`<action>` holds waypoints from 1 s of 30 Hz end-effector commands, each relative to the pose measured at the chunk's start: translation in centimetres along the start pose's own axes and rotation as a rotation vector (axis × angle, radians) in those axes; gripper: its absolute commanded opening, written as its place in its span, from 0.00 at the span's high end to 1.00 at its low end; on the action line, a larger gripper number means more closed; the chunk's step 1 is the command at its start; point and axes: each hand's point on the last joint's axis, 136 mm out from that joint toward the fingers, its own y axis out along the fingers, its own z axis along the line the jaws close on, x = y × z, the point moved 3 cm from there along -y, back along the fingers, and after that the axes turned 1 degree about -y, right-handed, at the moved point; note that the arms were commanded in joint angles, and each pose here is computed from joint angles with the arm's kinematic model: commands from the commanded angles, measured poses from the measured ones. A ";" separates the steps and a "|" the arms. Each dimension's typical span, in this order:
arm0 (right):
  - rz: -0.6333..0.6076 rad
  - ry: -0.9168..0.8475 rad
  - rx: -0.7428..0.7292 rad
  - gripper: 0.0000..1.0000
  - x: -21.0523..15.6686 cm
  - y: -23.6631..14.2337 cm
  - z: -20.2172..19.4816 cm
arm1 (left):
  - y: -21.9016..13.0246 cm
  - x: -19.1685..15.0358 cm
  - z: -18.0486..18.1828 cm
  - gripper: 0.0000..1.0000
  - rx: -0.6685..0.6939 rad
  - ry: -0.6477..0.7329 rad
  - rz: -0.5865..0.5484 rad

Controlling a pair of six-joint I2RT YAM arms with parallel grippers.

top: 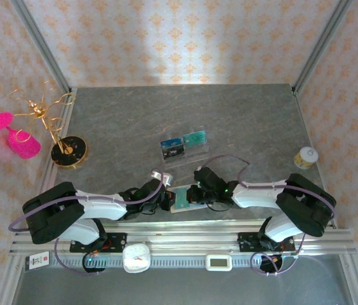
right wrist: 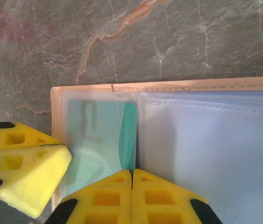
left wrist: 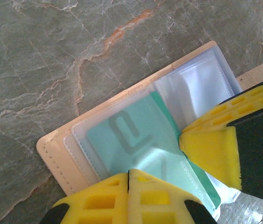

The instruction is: Take the credit cards out of the card holder

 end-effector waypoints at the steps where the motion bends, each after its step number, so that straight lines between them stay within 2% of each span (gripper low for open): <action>1: -0.017 0.022 -0.012 1.00 0.1 -0.9 -0.4 | -0.3 -2.2 1.9 1.00 0.060 -0.001 0.072; 11: 0.035 0.069 -0.020 1.00 -1.2 -1.8 -1.3 | -0.7 -1.1 0.7 1.00 0.018 0.009 0.038; 18: 0.003 0.058 -0.041 1.00 -1.6 -1.7 -2.6 | -1.8 1.5 -2.6 1.00 -0.087 0.025 -0.034; 28: -0.005 0.056 -0.038 1.00 -1.6 -1.5 -2.9 | 0.6 -0.1 -2.8 1.00 -0.090 0.045 0.039; 29: -0.005 0.054 -0.038 0.99 -1.6 -1.5 -2.9 | 0.7 -0.3 -2.8 1.00 -0.089 0.047 0.046; 30: -0.004 0.059 -0.039 0.93 -1.7 -1.5 -2.9 | 0.8 -0.4 -2.7 1.00 -0.086 0.050 0.054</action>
